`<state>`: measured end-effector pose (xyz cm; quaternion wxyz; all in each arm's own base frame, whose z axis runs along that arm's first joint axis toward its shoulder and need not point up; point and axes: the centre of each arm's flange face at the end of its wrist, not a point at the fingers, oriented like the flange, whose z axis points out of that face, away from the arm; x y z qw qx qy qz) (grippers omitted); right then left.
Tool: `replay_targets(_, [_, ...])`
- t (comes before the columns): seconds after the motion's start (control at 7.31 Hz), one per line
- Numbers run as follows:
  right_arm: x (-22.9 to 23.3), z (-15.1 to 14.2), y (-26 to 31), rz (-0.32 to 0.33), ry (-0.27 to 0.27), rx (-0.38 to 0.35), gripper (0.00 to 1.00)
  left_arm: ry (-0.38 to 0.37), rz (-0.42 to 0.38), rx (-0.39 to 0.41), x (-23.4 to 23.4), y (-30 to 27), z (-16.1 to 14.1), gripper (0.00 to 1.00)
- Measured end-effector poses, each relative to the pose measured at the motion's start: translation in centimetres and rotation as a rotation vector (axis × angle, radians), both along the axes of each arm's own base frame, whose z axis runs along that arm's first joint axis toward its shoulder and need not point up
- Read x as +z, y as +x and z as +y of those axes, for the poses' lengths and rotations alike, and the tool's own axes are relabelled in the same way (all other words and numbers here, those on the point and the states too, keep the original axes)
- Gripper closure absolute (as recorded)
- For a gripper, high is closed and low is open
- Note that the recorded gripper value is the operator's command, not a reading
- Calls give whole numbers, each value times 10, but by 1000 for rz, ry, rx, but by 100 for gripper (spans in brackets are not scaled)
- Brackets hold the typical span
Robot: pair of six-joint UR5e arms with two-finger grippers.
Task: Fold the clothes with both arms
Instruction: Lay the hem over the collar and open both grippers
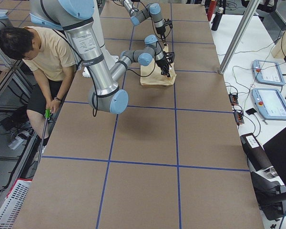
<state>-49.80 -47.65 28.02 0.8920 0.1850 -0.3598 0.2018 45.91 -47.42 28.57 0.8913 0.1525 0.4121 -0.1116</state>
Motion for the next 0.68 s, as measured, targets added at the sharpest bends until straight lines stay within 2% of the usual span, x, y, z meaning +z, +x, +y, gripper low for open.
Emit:
replay_targets(0.14, [5, -3, -2, 7, 4, -4, 20, 0, 0, 1, 1, 1, 0, 5])
replay_targets(0.27, [8, -7, -2, 15, 8, -6, 0, 3, -3, 4, 3, 1, 0, 0])
replay_targets(0.41, [8, -11, 2, 20, 17, -11, 0, 25, -12, 22, 2, -1, 0, 0])
replay_targets(0.68, [1, -24, 21, 7, 22, -69, 0, 111, -25, 83, -7, -14, 6, 0])
